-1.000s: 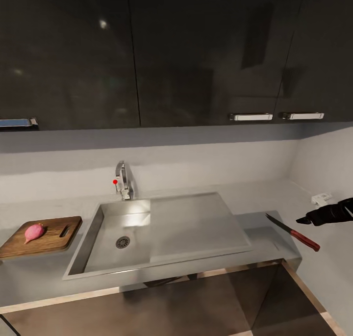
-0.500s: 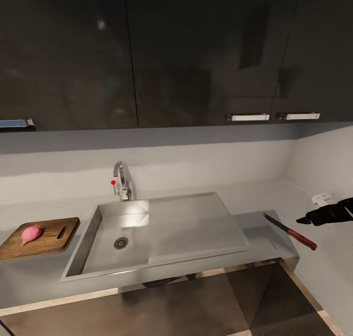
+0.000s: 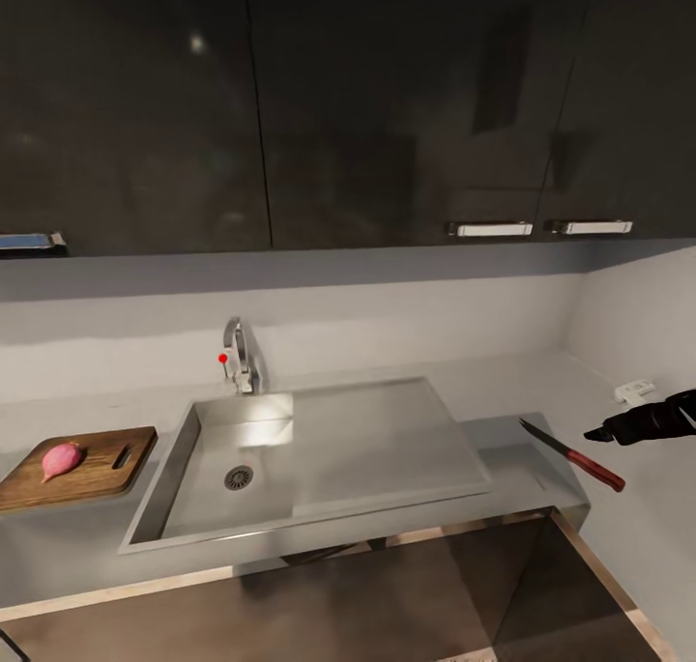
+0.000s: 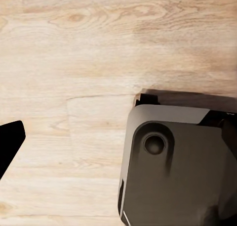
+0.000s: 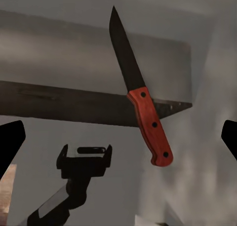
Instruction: In the kitchen, take the Vidalia onion out of the sink, dice it on the chopping board with the paring knife, put the diced onion into the bowl on the countertop, then place both the paring knife and the chopping board into the sink.
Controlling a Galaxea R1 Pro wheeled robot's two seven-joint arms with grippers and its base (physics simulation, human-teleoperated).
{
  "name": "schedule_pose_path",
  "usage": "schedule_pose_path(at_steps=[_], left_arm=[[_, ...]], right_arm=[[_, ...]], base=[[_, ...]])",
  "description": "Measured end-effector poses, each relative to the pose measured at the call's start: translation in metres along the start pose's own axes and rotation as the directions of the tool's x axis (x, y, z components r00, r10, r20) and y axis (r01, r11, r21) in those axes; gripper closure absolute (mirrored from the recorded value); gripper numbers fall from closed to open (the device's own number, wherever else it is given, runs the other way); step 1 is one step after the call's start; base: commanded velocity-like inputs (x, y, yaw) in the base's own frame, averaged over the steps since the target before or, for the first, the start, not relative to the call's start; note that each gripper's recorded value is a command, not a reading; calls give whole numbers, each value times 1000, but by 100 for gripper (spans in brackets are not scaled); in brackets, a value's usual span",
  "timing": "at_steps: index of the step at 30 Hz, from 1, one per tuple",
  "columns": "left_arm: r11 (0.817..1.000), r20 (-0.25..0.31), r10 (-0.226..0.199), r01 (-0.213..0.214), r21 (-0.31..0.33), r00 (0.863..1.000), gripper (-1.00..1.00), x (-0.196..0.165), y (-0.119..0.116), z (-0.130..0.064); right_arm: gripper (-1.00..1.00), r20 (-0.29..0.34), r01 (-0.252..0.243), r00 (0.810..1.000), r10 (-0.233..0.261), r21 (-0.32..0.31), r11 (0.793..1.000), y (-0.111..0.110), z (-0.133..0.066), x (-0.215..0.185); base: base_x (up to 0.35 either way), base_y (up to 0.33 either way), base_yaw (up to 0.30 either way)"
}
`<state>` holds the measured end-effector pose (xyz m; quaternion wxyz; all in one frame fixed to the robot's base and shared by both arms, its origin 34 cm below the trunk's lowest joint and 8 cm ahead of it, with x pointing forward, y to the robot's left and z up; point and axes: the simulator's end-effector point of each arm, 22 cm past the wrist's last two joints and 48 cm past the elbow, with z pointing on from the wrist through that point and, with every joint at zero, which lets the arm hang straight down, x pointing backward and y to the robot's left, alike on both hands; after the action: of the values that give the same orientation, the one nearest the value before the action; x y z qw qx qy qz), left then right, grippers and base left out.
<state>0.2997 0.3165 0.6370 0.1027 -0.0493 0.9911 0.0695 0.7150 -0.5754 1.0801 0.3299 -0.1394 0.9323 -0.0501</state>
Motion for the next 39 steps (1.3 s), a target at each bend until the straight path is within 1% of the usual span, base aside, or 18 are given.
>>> schedule_pose_path(at_steps=[27, 39], left_arm=[[1000, -42, 7, -7, -3, 999, -100, 17, 0, 4], [1000, -46, 7, -7, -2, 999, -100, 19, 0, 5]], right_arm=[[-100, -43, -1, 999, 1, -11, 1000, 4, 22, 14], [-100, -50, 0, 999, -1, -16, 1000, 6, 24, 15]], base=[[0, 0, 0], [0, 0, 0]])
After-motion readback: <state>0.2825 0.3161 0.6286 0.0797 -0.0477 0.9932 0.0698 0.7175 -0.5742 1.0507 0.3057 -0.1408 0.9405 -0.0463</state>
